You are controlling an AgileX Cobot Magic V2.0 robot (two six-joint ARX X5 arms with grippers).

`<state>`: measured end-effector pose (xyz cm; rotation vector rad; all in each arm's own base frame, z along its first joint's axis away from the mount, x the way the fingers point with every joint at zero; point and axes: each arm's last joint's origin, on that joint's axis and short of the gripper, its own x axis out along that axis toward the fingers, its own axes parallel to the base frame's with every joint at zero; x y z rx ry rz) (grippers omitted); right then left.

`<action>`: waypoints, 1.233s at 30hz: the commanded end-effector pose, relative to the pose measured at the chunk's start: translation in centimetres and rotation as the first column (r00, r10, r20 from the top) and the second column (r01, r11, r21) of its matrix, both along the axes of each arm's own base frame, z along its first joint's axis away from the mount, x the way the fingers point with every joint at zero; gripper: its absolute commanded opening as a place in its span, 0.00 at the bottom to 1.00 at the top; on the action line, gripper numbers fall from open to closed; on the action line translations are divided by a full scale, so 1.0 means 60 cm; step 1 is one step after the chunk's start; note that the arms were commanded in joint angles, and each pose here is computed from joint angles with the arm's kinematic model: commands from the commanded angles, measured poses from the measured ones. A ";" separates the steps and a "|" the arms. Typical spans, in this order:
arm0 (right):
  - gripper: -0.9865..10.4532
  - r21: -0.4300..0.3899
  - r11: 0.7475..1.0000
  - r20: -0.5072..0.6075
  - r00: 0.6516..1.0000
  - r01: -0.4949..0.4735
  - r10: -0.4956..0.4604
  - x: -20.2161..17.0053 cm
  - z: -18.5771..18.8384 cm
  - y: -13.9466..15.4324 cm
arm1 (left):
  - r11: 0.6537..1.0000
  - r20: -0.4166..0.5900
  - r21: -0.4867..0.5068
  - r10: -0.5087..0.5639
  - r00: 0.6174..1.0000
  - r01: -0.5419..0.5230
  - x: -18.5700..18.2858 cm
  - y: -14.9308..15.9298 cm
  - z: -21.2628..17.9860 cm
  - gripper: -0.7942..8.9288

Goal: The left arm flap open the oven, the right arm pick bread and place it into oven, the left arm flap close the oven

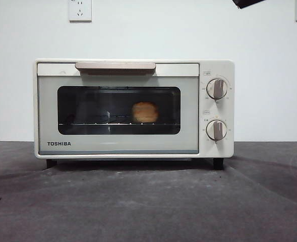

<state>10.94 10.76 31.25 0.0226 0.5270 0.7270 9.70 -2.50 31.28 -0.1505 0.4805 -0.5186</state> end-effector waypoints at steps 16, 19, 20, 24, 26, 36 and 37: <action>0.09 0.011 1.000 0.020 1.000 -0.010 0.009 0.000 0.007 0.003 | 1.000 0.040 0.010 -0.004 0.999 0.003 -0.001 0.000 0.012 0.10; 0.09 0.011 1.000 0.020 1.000 -0.010 0.009 0.000 0.007 0.003 | 1.000 0.040 0.010 -0.004 0.999 0.003 -0.001 0.000 0.012 0.10; 0.09 0.011 1.000 0.020 1.000 -0.010 0.009 0.000 0.007 0.003 | 1.000 0.040 0.010 -0.004 0.999 0.003 -0.001 0.000 0.012 0.10; 0.09 0.011 1.000 0.020 1.000 -0.010 0.009 0.000 0.007 0.003 | 0.995 0.180 0.095 -0.033 0.983 0.016 -0.011 0.003 0.022 0.10; 0.09 0.011 1.000 0.020 1.000 -0.009 0.009 0.000 0.007 0.003 | 0.994 0.287 0.095 0.019 0.958 -0.048 -0.014 0.008 0.031 0.10; 0.09 0.011 1.000 0.020 1.000 -0.010 0.009 0.000 0.007 0.003 | 0.920 0.578 0.017 0.310 0.754 -0.392 -0.022 0.032 -0.027 0.10; 0.09 0.011 1.000 0.020 1.000 -0.010 0.009 0.000 0.007 0.003 | 0.913 0.573 0.020 0.323 0.753 -0.406 -0.021 0.034 -0.041 0.10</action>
